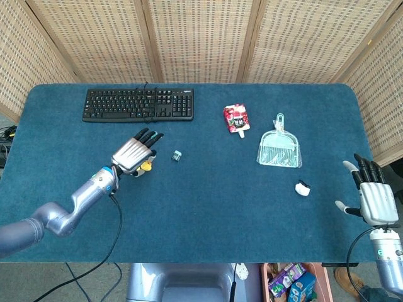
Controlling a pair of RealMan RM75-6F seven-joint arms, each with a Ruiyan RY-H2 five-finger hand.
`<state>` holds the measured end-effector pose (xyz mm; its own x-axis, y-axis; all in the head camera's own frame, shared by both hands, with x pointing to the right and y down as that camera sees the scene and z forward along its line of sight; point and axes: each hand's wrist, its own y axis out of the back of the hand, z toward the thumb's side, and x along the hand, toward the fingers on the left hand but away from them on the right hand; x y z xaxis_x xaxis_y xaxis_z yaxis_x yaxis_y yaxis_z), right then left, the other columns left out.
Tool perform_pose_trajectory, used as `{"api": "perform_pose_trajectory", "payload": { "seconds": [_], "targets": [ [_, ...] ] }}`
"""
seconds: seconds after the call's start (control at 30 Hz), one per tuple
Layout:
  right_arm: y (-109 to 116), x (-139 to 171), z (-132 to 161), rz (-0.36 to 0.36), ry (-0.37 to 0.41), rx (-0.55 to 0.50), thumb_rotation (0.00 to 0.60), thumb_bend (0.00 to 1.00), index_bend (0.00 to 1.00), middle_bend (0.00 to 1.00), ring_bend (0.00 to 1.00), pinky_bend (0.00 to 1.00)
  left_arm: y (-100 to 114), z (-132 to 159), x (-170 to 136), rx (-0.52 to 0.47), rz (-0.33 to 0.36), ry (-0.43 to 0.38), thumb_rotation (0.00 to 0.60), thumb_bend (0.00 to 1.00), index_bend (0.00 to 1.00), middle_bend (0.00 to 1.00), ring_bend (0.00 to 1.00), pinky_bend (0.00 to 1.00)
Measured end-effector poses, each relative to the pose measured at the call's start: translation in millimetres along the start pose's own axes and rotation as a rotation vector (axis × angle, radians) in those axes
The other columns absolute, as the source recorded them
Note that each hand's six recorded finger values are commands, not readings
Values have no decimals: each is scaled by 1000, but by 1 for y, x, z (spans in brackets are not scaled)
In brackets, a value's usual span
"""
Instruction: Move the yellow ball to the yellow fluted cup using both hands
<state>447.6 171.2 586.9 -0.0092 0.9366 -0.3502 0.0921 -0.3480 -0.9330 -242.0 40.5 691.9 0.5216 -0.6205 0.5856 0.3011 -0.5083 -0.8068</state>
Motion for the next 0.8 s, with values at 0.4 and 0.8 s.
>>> {"api": "perform_pose_trajectory", "payload": {
  "seconds": [0.4, 0.8],
  "targets": [
    [-3, -2, 7, 10, 18, 1, 600, 0, 0, 0, 0, 0, -25, -30, -3, -68, -94, 93, 600, 297, 591, 0, 0, 0],
    [-4, -1, 5, 11, 12, 8, 600, 0, 0, 0, 0, 0, -41, -38, 1, -98, -133, 139, 600, 297, 591, 0, 0, 0]
  ]
}}
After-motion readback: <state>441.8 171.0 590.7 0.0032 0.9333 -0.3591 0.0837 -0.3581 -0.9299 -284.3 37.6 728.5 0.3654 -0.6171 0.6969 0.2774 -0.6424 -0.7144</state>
